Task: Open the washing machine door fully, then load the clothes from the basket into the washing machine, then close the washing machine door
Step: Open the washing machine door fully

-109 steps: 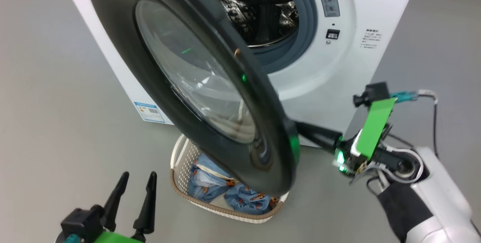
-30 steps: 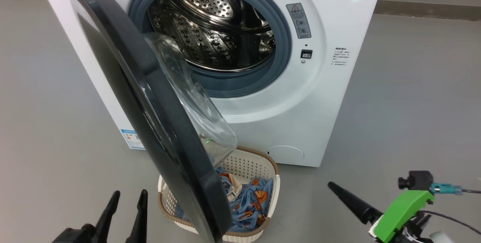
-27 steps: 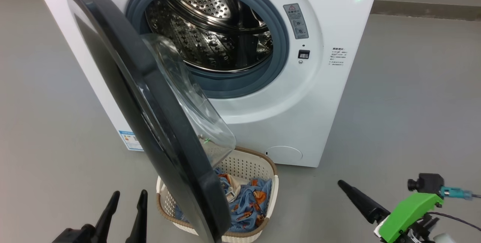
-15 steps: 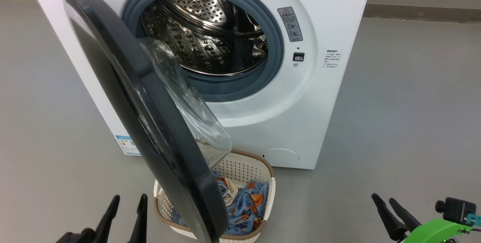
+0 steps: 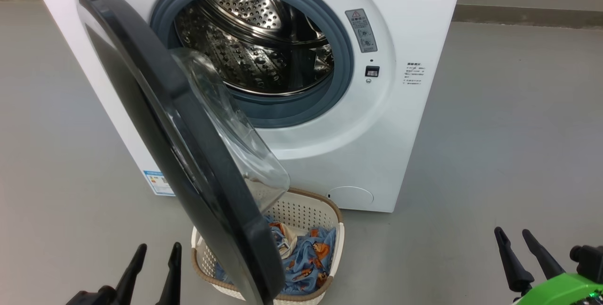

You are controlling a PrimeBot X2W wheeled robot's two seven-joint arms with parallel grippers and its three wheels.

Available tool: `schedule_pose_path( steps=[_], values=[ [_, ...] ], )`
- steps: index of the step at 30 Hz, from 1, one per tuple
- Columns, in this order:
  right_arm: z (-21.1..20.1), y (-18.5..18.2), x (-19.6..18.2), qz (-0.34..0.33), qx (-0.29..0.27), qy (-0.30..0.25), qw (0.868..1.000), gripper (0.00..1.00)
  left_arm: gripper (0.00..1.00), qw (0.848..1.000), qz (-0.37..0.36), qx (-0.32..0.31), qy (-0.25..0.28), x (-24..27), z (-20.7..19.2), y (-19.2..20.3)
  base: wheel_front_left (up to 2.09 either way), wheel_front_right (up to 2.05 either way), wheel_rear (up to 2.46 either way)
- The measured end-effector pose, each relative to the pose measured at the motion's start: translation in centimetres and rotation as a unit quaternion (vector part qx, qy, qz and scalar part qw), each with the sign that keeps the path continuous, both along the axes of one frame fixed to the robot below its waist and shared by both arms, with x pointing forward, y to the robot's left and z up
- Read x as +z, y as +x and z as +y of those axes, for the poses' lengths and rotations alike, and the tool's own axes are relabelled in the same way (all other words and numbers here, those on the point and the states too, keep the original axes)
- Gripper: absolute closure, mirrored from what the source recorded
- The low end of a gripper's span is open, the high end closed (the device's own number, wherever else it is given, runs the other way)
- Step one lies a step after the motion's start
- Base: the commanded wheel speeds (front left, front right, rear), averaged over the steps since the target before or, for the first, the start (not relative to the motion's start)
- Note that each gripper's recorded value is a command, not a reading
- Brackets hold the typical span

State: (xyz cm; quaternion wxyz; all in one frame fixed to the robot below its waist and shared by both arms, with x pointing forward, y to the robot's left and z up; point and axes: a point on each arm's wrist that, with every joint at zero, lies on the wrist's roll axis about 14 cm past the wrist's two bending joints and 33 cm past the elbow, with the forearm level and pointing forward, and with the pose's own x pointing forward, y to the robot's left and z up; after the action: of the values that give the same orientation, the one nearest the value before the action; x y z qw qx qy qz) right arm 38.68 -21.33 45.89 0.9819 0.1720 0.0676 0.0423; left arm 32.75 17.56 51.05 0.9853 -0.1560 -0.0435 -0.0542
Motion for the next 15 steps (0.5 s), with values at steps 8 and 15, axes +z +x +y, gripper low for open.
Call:
schedule_pose_path(
  steps=[8,15],
  values=[
    [-0.1,-0.6,0.8,-0.029,0.0,-0.068,0.997,0.0,0.0,1.0,0.0,0.006,0.0,0.0,0.4,-0.2,0.0,0.0,0.0],
    [0.1,-2.3,-1.5,0.003,-0.005,-0.084,0.996,0.0,0.0,1.0,0.0,0.009,-0.001,0.0,0.5,-0.2,0.0,0.0,0.0]
  ],
)
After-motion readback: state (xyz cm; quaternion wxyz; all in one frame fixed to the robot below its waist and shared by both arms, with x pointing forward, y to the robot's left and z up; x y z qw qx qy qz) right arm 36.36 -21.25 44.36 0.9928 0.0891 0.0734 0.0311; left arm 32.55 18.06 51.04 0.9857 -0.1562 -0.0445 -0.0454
